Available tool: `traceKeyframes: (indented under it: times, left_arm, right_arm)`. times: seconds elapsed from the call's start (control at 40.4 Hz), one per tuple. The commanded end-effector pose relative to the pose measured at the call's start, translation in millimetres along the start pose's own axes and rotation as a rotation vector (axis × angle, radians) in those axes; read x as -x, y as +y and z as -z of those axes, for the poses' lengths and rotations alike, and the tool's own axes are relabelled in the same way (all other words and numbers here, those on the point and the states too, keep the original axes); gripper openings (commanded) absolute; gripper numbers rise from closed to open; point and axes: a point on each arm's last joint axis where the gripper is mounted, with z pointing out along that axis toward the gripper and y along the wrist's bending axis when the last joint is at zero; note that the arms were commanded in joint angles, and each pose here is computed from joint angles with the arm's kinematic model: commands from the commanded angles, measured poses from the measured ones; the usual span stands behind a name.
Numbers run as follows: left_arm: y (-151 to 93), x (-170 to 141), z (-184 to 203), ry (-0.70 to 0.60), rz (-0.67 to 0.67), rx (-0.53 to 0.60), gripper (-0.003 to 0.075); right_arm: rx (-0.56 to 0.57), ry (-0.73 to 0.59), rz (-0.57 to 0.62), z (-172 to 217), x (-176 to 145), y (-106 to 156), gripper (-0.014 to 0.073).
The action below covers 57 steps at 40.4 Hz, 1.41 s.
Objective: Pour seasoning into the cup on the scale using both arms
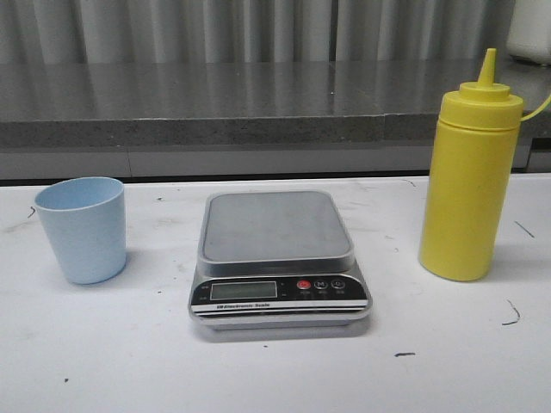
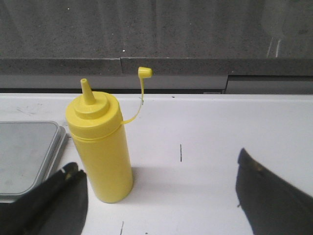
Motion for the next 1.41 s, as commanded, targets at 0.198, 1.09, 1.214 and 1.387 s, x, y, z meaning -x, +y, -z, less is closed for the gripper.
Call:
traceKeyframes:
  times: [0.198,1.09,1.214,1.387]
  left_arm:
    - [-68.5,32.8,-76.5,0.304,-0.179,-0.197,0.0616]
    - [-114.8,-31.7,-204.0,0.858,-0.300,-0.158,0.0413]
    - [-114.7,-31.9,-203.8,0.861,-0.300,-0.157,0.0190]
    - [-111.9,-32.3,-203.4,0.871,-0.341,-0.142,-0.0020]
  right_arm:
    - [-0.007,-0.107,0.010,2.0,17.4,0.1,0.0633]
    - [-0.006,-0.095,0.010,1.9,16.3,0.1,0.0633]
    - [-0.006,-0.095,0.010,1.9,16.3,0.1,0.0633]
    - [-0.006,-0.095,0.010,1.9,16.3,0.1,0.0633]
